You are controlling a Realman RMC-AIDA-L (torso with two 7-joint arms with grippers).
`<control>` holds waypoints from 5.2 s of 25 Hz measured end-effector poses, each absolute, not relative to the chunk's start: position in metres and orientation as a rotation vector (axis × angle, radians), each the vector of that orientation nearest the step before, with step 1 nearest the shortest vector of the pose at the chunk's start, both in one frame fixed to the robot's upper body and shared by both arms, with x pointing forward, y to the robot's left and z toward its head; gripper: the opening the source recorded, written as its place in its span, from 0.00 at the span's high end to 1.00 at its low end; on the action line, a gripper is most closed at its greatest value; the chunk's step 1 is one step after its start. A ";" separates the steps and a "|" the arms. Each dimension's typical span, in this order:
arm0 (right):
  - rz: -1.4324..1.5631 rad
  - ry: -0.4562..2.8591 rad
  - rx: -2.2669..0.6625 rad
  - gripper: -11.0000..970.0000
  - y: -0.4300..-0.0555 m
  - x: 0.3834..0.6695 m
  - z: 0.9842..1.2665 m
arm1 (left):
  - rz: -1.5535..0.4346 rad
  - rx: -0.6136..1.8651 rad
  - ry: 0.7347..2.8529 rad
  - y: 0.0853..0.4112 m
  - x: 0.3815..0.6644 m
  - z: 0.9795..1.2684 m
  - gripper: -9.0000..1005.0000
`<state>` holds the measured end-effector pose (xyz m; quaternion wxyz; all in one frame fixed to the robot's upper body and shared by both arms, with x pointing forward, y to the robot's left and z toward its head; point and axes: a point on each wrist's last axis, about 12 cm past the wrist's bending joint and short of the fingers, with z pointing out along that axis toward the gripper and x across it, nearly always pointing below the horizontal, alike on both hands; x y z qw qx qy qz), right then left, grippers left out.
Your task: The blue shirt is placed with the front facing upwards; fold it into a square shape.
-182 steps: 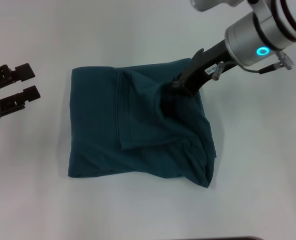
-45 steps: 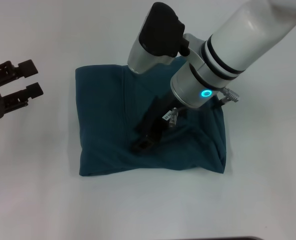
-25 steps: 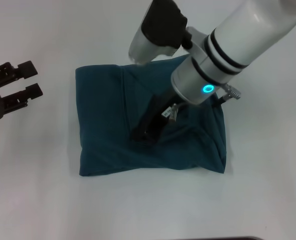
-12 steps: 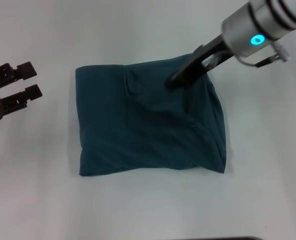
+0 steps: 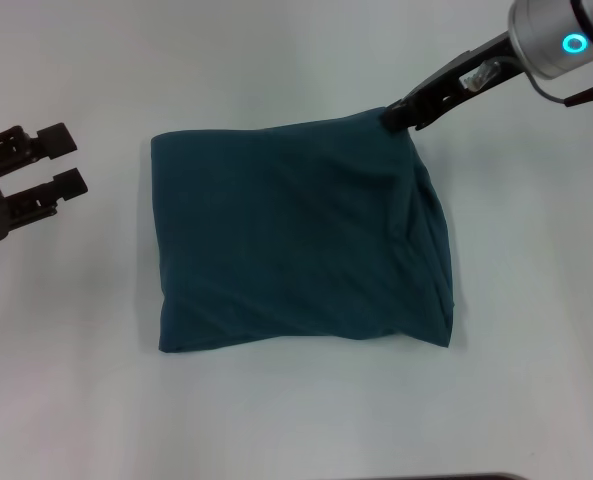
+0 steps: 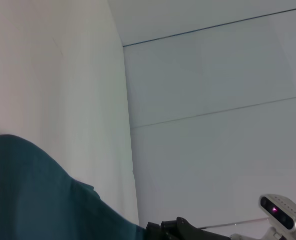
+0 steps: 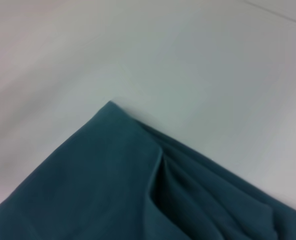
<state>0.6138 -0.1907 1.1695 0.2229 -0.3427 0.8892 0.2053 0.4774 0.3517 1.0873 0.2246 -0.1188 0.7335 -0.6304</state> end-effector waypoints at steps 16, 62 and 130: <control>0.449 2.489 -0.787 0.96 -0.202 0.626 1.164 | -1.744 -0.333 2.027 0.351 0.477 1.086 0.27; 0.351 2.503 -0.623 0.95 -0.200 0.650 1.137 | -1.761 -0.337 2.027 0.347 0.475 1.083 0.27; 1.215 2.017 -0.735 0.20 -0.257 0.599 1.185 | -1.630 0.029 1.887 0.350 0.477 1.100 0.27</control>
